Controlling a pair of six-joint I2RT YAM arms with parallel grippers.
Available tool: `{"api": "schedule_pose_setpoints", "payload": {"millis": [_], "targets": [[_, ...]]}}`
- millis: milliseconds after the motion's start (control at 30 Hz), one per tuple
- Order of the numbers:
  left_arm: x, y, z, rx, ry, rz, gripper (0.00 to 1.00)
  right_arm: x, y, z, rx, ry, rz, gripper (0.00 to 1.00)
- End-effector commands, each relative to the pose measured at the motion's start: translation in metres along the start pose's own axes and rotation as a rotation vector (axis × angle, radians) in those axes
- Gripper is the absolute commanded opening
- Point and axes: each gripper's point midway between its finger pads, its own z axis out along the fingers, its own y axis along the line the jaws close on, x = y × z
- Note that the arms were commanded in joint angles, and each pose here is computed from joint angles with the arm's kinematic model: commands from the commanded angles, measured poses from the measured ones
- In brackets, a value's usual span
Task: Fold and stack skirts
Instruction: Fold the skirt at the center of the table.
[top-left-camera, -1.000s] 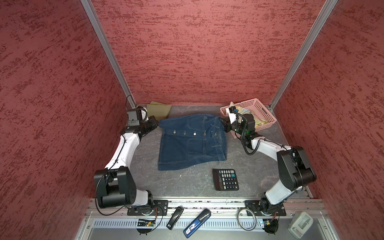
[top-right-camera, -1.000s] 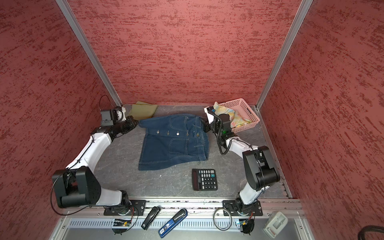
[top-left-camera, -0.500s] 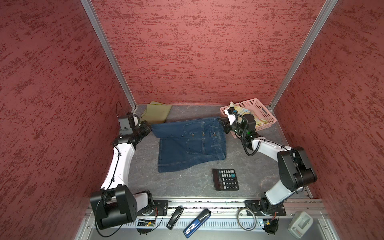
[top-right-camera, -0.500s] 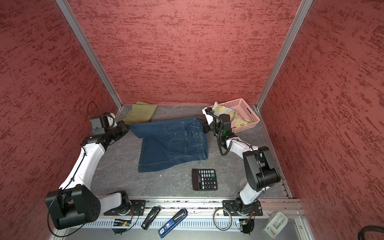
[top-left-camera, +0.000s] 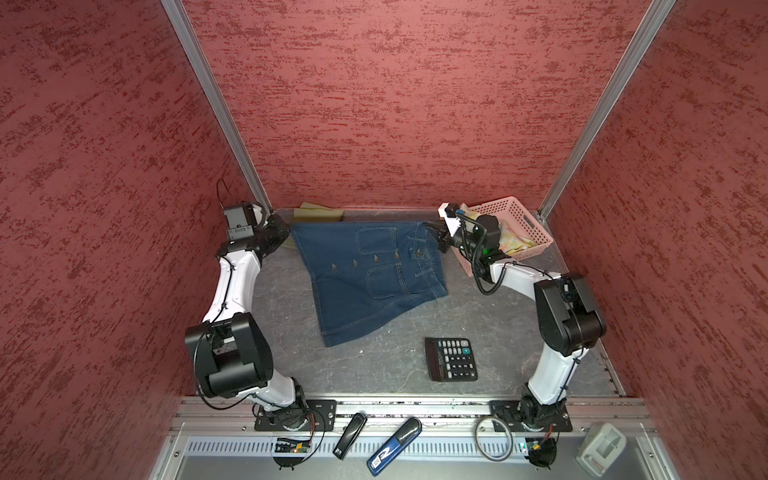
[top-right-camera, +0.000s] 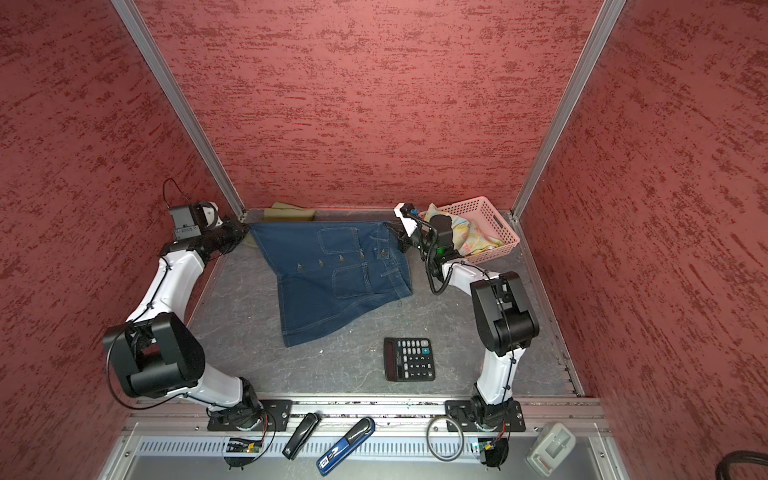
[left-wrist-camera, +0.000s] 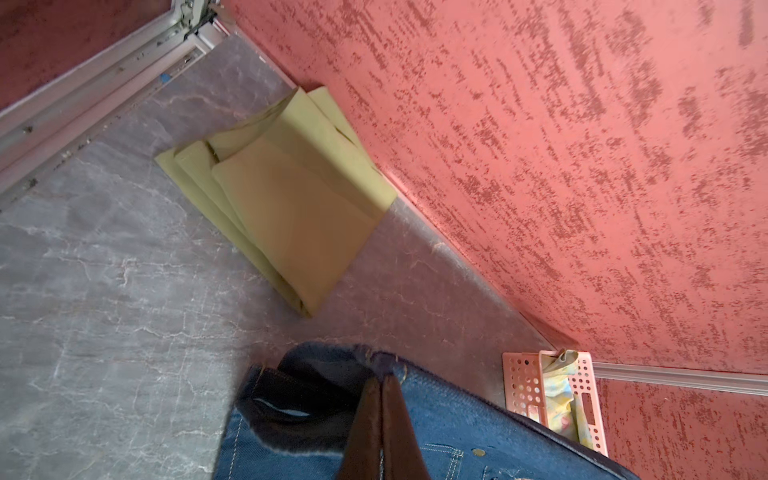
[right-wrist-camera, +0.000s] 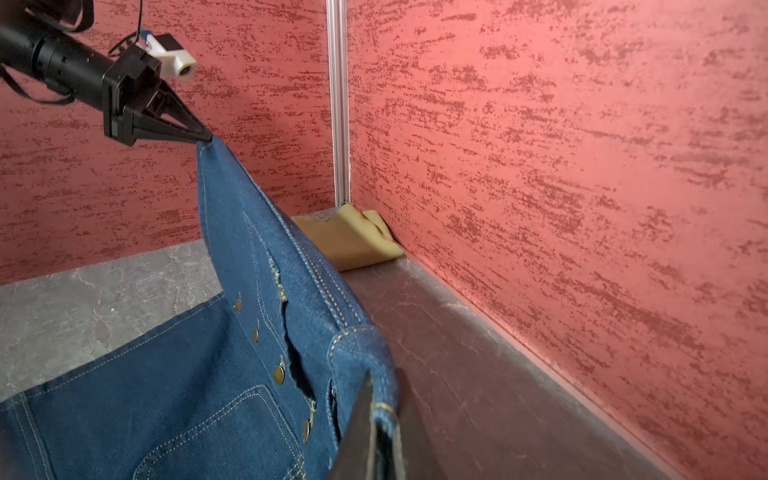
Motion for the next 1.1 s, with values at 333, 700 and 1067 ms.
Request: {"api": "schedule_pose_setpoints", "payload": {"millis": [333,700,1067], "targets": [[0.08,0.003,-0.043,-0.001,0.017,0.013,0.0,-0.011,0.017,-0.061,0.083,-0.135,-0.122,0.0],[0.157,0.046,-0.046,-0.107,0.099,-0.063,0.0,0.017,0.035,-0.084,0.034,-0.108,-0.119,0.02],[0.194,0.102,-0.045,-0.281,0.128,-0.157,0.0,0.034,0.054,-0.111,0.08,-0.045,-0.144,0.01]]}}
